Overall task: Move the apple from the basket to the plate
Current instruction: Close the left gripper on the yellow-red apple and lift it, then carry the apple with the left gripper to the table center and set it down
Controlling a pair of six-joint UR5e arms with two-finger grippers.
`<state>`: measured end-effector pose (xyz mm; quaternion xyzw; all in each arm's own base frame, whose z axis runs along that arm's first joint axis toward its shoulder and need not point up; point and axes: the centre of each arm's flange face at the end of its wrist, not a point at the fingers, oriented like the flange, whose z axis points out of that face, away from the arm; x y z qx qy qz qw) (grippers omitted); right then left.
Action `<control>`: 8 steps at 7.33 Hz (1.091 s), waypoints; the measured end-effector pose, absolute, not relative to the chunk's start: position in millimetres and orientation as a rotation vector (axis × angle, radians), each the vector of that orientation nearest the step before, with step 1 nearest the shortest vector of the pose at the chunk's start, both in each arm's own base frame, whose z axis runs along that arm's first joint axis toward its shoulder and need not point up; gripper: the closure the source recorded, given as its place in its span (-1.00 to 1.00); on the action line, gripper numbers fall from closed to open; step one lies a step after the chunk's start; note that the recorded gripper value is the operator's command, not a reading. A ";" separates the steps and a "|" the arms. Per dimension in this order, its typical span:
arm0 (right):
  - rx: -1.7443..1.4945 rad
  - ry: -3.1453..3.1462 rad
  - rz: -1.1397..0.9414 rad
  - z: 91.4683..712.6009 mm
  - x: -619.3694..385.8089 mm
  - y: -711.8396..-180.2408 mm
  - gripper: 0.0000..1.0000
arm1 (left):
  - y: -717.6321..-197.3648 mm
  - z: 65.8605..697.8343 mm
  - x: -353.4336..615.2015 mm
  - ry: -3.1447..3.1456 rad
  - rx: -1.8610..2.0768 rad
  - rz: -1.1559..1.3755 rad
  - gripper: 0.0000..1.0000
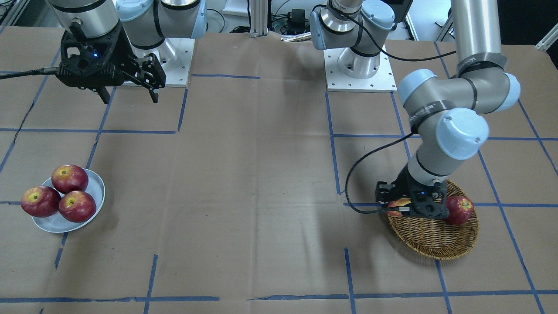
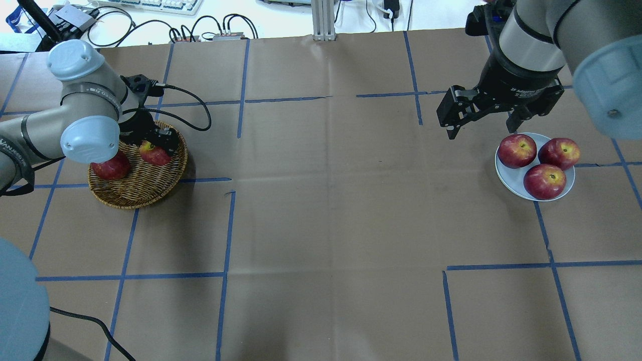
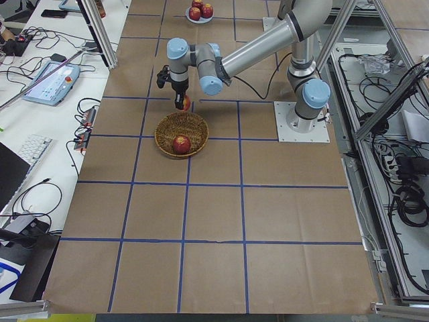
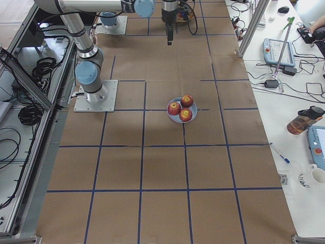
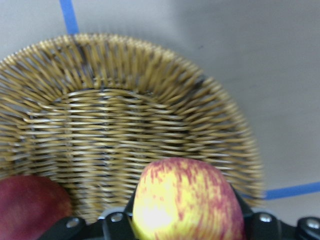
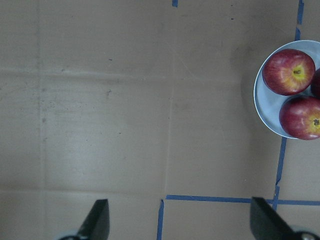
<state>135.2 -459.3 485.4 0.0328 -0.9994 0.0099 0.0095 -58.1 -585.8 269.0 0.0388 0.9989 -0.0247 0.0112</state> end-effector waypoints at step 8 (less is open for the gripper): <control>0.100 -3.121 0.027 484.0 134.6 -459.7 -1.00 | -549.6 222.1 -366.3 3.137 0.016 -0.052 -0.06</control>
